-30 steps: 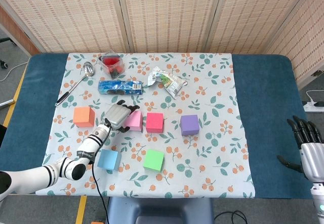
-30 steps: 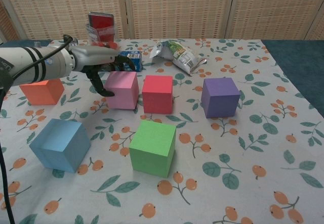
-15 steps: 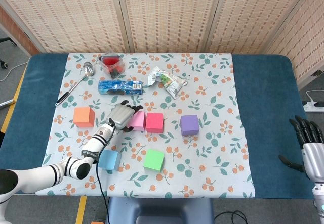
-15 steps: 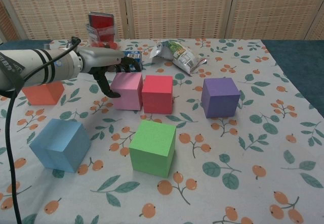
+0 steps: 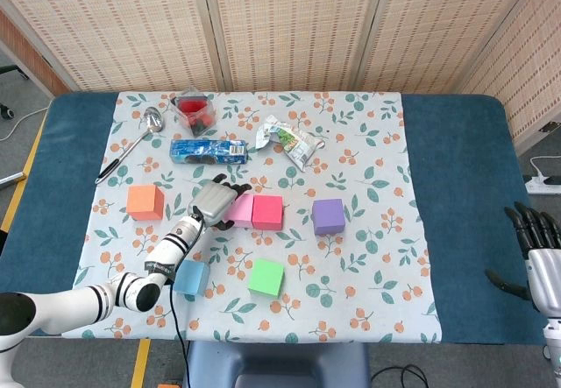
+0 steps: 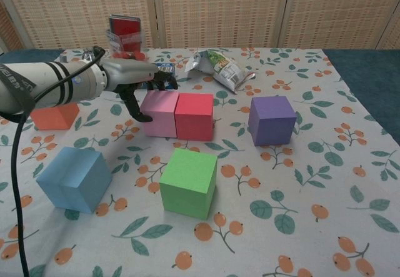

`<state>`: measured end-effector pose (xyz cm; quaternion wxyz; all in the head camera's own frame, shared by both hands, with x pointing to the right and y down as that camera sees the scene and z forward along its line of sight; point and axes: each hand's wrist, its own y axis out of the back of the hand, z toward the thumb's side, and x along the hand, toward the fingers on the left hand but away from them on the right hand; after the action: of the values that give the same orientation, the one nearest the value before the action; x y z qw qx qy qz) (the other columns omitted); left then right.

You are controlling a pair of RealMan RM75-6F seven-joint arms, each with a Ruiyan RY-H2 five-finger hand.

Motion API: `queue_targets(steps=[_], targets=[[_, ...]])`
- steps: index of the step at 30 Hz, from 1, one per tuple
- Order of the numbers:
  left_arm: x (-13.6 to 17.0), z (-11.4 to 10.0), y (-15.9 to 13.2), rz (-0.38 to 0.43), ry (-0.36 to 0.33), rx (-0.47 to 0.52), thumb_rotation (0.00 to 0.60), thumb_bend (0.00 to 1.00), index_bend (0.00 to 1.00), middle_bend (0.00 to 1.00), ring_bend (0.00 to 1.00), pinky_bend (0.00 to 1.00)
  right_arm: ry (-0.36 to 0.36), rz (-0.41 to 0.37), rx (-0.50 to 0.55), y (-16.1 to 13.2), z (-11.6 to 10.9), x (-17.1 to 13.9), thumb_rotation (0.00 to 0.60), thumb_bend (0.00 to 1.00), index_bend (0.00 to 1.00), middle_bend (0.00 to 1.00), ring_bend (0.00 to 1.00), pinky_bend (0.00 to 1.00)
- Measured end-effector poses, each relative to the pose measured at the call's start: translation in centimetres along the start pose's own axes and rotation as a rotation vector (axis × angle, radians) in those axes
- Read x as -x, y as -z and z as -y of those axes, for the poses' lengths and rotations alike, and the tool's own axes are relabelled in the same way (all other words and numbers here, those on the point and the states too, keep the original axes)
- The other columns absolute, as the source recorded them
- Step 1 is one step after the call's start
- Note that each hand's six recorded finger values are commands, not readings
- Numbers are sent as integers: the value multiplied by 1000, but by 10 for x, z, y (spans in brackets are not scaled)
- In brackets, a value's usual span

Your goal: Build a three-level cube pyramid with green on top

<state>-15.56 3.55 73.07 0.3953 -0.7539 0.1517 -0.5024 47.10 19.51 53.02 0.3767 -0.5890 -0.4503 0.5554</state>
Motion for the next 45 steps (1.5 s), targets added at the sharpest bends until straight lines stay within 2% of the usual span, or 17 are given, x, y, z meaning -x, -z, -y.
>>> queue_targets(steps=[32, 38, 45], targets=[[-6, 1, -9, -10, 7, -3, 600, 309, 117, 403, 389, 116, 2, 17, 2, 7, -1, -3, 600, 0, 0, 0, 0, 0], [-6, 2, -10, -11, 21, 7, 600, 317, 3, 269, 333, 127, 7, 17, 3, 7, -2, -4, 600, 0, 0, 0, 0, 0], [-4, 2, -11, -13, 22, 6, 600, 331, 0, 155, 278, 132, 10, 17, 6, 8, -3, -6, 600, 0, 0, 0, 0, 0]])
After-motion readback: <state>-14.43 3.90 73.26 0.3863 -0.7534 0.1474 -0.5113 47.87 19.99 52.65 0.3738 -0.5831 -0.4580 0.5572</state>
